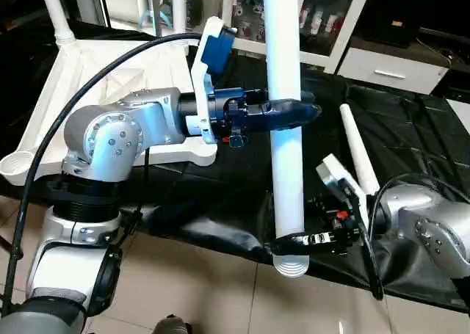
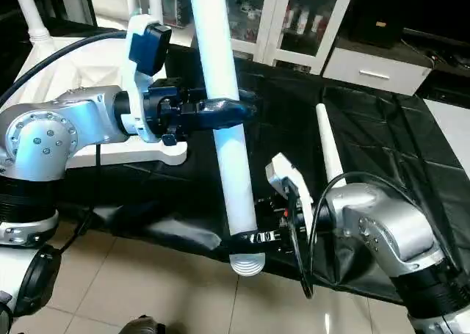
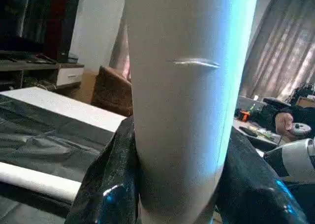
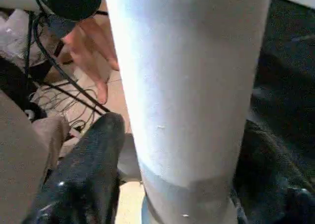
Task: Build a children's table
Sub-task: Pick table leg
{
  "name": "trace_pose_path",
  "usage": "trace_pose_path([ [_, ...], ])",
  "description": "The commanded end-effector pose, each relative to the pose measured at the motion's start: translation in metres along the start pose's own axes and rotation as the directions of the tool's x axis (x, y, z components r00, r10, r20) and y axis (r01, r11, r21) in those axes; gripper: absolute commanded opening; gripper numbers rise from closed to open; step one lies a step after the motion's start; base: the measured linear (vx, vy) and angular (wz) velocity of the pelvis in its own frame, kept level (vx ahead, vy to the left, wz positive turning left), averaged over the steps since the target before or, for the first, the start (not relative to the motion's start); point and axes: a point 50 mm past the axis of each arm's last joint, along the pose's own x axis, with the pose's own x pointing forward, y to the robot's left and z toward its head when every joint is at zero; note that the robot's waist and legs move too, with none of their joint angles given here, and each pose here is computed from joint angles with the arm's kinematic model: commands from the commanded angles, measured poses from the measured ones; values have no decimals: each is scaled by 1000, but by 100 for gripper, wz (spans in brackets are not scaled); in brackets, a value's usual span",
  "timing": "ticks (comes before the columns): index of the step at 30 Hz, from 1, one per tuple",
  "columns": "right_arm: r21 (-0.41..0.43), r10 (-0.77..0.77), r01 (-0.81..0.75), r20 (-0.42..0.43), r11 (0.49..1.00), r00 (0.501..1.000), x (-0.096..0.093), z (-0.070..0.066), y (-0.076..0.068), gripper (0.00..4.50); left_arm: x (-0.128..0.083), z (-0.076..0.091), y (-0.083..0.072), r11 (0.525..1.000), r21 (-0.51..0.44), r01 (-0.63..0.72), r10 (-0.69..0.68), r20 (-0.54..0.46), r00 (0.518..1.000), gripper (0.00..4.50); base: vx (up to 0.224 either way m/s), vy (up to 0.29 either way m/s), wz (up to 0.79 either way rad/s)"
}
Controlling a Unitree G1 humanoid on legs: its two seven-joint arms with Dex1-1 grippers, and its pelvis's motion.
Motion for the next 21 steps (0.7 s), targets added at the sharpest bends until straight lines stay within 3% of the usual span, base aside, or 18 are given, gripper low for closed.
trace_pose_path([
  [1, -6, 5, -5, -14, 1000, 1000, -1, 1, 2, 282, 6, 6, -4, 999, 39, 25, -24, -10, 1000, 170, 0, 0, 0],
  [11, 2, 19, -19, -18, 1000, 1000, 0, -1, 3, 205, 6, 5, -4, 998, 45, 35, -34, -26, 999, 170, 0, 0, 0],
  [15, 1, 20, -20, -18, 1000, 1000, 1, -2, 3, 199, 6, 5, 1, 999, 41, -22, 23, -26, 999, 170, 0, 0, 0],
  [16, 0, 20, -20, -18, 1000, 1000, 2, -2, 3, 198, 6, 6, 4, 998, 36, -44, 45, -27, 999, 226, 0, 0, 0],
  [21, -6, 13, -13, -7, 1000, 1000, 1, -1, 3, 193, 5, 8, 7, 997, 25, -69, 69, -12, 998, 261, 0, 0, 0],
])
